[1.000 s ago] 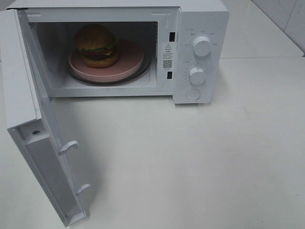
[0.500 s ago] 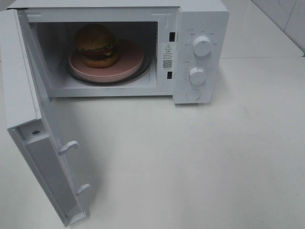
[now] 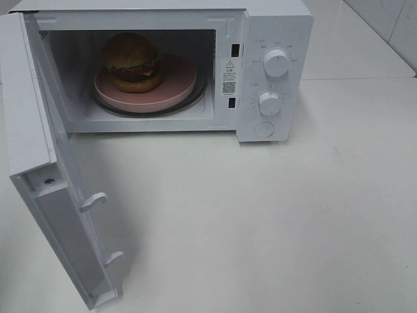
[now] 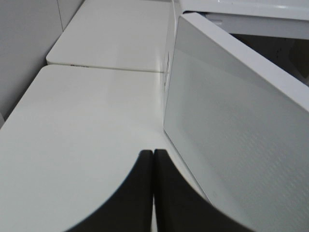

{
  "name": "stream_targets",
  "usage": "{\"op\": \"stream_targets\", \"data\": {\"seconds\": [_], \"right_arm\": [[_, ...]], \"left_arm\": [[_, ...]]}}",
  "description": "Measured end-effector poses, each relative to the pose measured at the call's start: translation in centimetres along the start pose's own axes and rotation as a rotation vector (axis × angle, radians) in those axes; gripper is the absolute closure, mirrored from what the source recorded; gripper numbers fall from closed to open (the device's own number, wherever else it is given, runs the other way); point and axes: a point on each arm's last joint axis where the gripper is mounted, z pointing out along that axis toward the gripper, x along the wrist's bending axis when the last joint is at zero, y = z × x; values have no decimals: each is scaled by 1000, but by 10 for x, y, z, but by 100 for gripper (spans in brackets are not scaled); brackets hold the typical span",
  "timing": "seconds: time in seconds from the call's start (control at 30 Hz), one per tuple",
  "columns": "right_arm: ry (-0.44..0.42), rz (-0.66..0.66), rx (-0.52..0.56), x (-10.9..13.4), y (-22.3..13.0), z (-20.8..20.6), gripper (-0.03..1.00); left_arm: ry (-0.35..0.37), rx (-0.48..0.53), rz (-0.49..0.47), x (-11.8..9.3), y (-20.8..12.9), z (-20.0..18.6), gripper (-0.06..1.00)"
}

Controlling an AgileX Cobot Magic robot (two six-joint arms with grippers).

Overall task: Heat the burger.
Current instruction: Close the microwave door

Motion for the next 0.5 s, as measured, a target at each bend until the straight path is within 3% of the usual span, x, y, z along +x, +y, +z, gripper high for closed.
{"op": "stream_targets", "data": {"seconds": [0.23, 0.5], "right_arm": [[0, 0, 0, 0, 0, 0, 24], [0, 0, 0, 0, 0, 0, 24]], "left_arm": [[21, -119, -7, 4, -19, 35, 94], [40, -159, -3, 8, -33, 63, 94]]}}
